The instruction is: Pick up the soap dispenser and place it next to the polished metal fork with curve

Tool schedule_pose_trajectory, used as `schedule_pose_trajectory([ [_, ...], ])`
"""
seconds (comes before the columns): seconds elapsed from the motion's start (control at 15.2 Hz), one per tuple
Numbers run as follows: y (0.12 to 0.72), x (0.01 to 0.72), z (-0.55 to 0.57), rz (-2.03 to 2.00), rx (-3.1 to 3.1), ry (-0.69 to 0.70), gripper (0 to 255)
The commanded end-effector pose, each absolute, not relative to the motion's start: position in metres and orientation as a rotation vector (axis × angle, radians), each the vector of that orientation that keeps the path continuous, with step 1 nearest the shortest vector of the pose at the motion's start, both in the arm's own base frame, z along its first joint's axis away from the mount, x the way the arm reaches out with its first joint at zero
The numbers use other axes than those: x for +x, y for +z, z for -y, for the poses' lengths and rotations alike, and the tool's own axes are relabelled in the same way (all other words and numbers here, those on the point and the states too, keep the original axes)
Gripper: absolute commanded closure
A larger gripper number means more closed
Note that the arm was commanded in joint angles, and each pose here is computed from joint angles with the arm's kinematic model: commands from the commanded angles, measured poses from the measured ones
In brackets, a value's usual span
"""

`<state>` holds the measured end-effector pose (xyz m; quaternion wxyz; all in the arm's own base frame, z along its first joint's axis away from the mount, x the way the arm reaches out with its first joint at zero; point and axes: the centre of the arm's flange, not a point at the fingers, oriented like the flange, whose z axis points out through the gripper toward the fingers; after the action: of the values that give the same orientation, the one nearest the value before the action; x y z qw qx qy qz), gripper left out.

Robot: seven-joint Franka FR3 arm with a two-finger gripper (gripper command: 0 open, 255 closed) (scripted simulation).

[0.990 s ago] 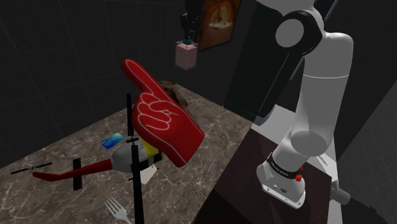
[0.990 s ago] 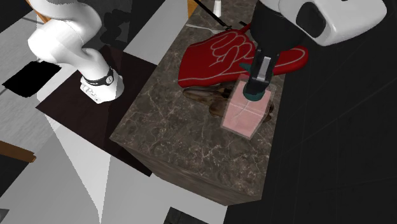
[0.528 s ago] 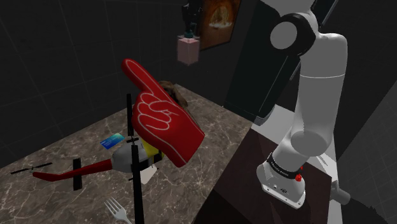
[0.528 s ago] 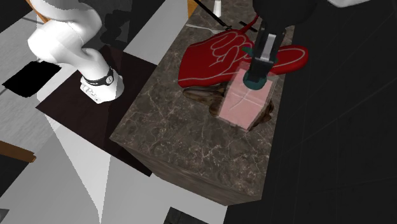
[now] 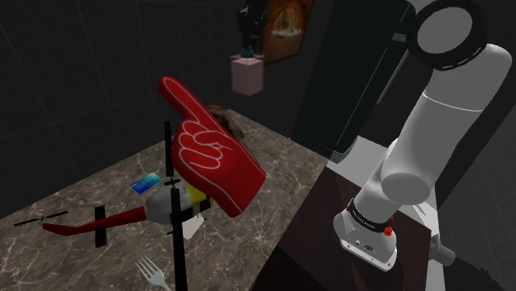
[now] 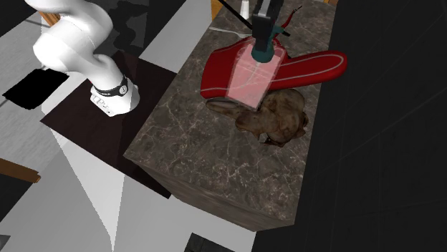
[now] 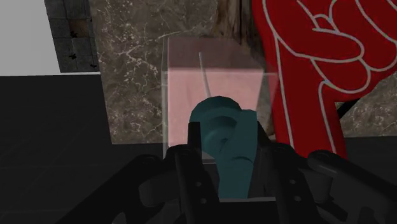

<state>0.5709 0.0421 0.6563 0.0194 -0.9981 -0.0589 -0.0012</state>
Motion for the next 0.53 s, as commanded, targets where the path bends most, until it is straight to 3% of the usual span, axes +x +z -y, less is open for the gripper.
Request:
schedule_pose_trajectory([
  [0.0,0.655,0.553,-0.06,0.181,-3.098,-0.004,255],
  [0.46,0.655,0.486,-0.124,0.181,-3.098,-0.004,255],
])
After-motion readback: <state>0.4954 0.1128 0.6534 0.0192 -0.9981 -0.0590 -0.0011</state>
